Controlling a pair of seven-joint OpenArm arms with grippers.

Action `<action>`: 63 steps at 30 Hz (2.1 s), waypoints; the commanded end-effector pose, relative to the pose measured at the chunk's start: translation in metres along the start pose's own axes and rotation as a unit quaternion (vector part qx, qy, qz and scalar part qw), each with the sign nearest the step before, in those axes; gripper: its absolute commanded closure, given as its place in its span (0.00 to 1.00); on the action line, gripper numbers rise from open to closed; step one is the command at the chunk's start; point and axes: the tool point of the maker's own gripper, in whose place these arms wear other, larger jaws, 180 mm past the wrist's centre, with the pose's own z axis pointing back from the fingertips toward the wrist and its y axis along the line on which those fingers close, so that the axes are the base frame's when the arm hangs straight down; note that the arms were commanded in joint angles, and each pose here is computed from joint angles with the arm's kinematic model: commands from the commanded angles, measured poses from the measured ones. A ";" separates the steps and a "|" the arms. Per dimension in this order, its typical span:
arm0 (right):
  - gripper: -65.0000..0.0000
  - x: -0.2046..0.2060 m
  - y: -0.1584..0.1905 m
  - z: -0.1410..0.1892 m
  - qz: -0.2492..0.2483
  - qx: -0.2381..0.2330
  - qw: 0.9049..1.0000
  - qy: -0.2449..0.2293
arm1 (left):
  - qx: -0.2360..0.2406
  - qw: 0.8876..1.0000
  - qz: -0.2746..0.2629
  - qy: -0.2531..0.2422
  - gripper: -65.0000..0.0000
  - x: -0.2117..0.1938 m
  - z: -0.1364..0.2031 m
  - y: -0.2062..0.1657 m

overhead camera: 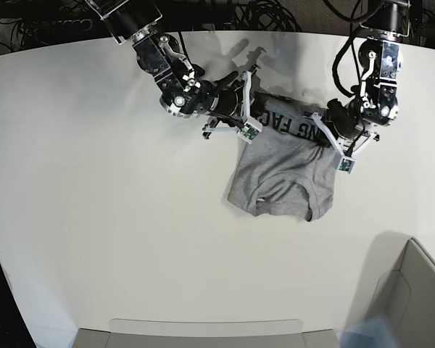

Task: Fold the T-shirt properly
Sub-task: 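Drag the folded shirt across the table with the left gripper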

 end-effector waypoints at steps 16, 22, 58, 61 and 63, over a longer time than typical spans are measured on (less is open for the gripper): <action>0.96 -0.046 -0.032 0.108 -0.041 -0.110 0.992 -0.035 | -0.030 0.992 0.017 -0.119 1.00 0.066 0.032 -0.043; 0.96 -0.061 -0.051 0.126 -0.066 -0.147 0.986 -0.029 | -0.052 0.992 0.017 -0.113 1.00 0.071 0.018 -0.062; 0.96 -0.019 -0.061 0.162 -0.019 -0.186 0.979 -0.087 | 0.085 0.971 0.059 -0.217 1.00 0.121 0.066 0.070; 0.96 -0.016 -0.069 0.172 -0.024 -0.205 0.973 -0.100 | 0.088 0.962 0.029 -0.258 1.00 0.133 0.099 0.054; 0.96 -0.020 -0.068 0.175 -0.031 -0.208 0.971 -0.110 | 0.083 0.959 0.016 -0.269 1.00 0.131 0.110 0.040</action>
